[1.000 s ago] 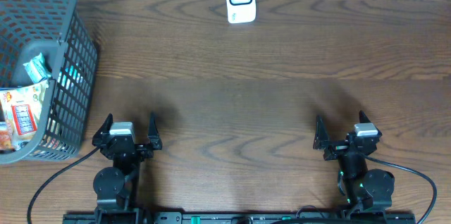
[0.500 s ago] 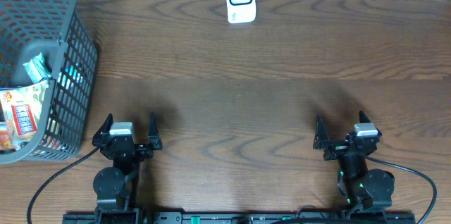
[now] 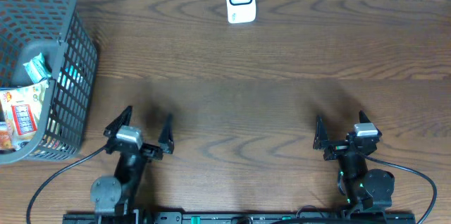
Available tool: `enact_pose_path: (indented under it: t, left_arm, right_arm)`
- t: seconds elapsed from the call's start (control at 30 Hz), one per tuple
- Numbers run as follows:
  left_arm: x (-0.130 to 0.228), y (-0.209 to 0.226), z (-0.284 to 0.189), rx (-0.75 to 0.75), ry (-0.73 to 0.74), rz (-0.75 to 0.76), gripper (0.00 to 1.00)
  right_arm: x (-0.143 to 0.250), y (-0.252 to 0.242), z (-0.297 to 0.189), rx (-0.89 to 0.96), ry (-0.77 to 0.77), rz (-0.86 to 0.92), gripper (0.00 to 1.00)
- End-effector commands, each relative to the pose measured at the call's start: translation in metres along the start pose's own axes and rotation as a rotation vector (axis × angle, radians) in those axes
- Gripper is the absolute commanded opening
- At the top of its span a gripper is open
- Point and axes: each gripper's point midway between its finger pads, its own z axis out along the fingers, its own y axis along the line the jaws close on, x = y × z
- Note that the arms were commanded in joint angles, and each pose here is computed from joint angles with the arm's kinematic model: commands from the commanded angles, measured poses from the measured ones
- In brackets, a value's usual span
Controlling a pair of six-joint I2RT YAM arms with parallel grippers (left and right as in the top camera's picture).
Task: Scan the item barcode
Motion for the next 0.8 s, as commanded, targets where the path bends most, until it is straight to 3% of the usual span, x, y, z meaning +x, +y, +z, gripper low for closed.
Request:
enact_pose_path:
  t: [0.0,0.07,0.17,0.33,0.43,0.53,0.67,0.77]
  left_arm:
    - [-0.040,-0.027,-0.005,0.143,-0.153,0.017,0.98]
    - [-0.079,-0.028,-0.014,0.128,-0.299,0.067,0.97]
    - [-0.133,-0.012,-0.028,-0.007,-0.451,0.078,0.98]
    - [-0.215,0.008,-0.037,-0.172,-0.529,0.052,0.98]
    - [-0.251,0.012,-0.011,-0.193,-0.400,0.038,0.98]
    - [-0.266,0.018,0.032,-0.197,-0.140,0.045,0.97]
    - [-0.268,-0.031,0.079,0.155,0.169,0.124,0.97]
    - [-0.268,-0.034,0.103,0.217,0.271,0.072,0.98]
  right_arm:
    - [0.000,-0.001,0.000,0.003,0.000,0.014,0.99]
    - [0.000,-0.001,0.000,0.003,0.000,0.015,0.99]
    - [0.000,-0.001,0.000,0.003,0.000,0.015,0.99]
    - [0.000,-0.001,0.000,0.003,0.000,0.015,0.99]
    - [0.000,-0.001,0.000,0.003,0.000,0.015,0.99]
    - [0.000,-0.001,0.000,0.003,0.000,0.015,0.99]
    - [0.000,-0.001,0.000,0.003,0.000,0.015,0.99]
    - [0.000,-0.001,0.000,0.003,0.000,0.015,0.99]
